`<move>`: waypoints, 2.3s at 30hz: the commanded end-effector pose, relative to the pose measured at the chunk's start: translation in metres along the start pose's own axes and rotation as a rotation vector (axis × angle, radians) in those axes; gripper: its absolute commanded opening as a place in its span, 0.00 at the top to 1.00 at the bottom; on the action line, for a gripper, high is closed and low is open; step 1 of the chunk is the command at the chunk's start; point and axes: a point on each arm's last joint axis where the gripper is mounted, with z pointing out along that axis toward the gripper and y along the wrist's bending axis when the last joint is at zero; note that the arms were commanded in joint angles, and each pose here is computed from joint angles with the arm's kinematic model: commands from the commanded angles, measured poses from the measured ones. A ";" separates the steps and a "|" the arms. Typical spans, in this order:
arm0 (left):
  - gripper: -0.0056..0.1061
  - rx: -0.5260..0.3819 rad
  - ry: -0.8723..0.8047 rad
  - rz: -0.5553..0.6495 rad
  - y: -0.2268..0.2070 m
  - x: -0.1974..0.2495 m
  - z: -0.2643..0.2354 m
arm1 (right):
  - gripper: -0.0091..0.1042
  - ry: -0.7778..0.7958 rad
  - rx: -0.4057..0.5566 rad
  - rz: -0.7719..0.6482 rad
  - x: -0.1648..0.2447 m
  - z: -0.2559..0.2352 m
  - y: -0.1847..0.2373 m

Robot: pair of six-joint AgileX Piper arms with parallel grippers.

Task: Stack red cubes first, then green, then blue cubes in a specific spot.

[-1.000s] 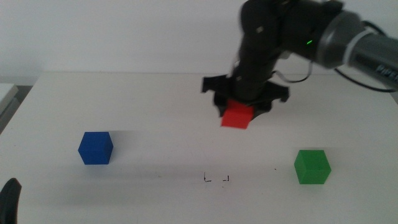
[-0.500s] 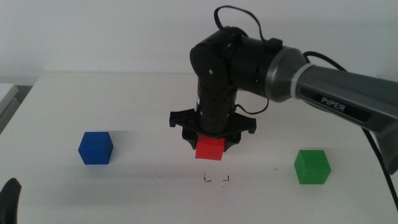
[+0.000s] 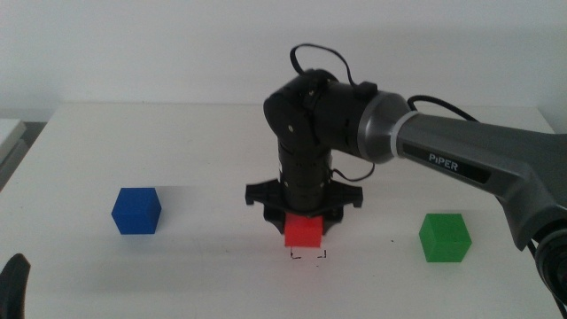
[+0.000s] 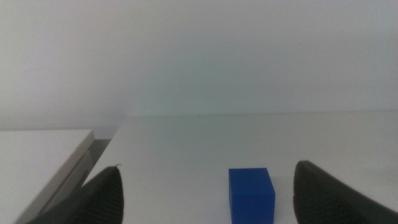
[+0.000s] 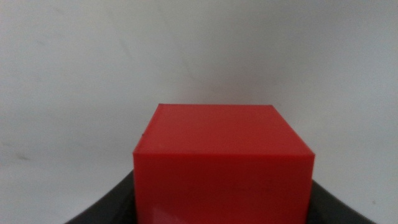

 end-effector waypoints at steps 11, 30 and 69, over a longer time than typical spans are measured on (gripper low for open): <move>0.11 0.000 -0.017 -0.005 0.000 -0.001 0.000 | 0.71 0.023 0.043 0.004 0.005 0.014 -0.010; 0.11 0.000 -0.017 -0.004 0.000 -0.001 0.000 | 0.71 -0.016 0.024 0.034 -0.003 0.025 -0.010; 0.11 0.000 -0.017 -0.004 0.000 -0.001 0.000 | 0.10 -0.593 -0.217 -0.045 0.042 -0.258 -0.139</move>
